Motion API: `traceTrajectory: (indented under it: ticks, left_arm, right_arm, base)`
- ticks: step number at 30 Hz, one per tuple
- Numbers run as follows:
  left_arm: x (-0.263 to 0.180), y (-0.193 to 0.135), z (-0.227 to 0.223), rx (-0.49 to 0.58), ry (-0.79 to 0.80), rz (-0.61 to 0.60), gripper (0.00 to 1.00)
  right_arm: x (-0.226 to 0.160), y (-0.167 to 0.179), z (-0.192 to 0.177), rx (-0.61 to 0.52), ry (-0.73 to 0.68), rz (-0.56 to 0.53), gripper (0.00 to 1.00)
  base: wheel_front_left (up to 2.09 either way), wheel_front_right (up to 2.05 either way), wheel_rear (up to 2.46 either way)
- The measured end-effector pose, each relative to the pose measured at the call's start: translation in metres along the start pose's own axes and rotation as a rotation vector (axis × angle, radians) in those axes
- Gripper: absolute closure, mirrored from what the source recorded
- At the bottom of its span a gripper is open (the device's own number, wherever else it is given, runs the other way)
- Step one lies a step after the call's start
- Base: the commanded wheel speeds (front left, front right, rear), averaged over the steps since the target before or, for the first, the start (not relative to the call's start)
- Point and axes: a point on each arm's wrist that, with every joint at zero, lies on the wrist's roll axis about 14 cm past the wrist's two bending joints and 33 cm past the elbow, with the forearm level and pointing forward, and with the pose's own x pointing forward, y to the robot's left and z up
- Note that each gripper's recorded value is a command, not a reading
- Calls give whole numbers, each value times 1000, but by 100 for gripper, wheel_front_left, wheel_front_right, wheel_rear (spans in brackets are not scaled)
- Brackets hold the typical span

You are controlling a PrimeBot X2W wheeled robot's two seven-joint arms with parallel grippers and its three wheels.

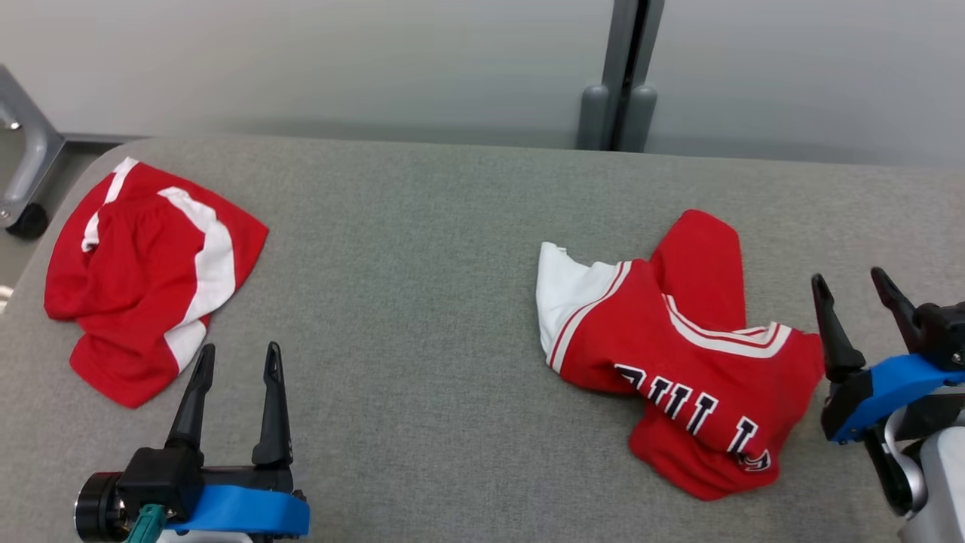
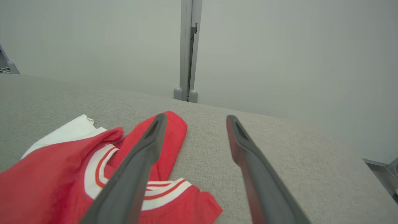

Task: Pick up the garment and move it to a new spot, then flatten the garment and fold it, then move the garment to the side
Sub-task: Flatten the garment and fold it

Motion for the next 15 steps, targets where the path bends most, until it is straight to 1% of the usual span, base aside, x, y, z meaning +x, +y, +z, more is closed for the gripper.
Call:
traceTrajectory:
  ticks: [4,9,15]
  left_arm:
    - [4,5,-3,3,8,15,0]
    - [5,11,-7,8,23,35,0]
    - [7,15,-9,10,30,46,0]
  right_arm:
    - [3,-10,-45,9,141,-20,0]
    - [0,-8,-93,36,288,-23,0]
    - [-7,-4,-130,82,403,-31,0]
  base:
    - [0,0,0]
    - [0,0,0]
    - [0,0,0]
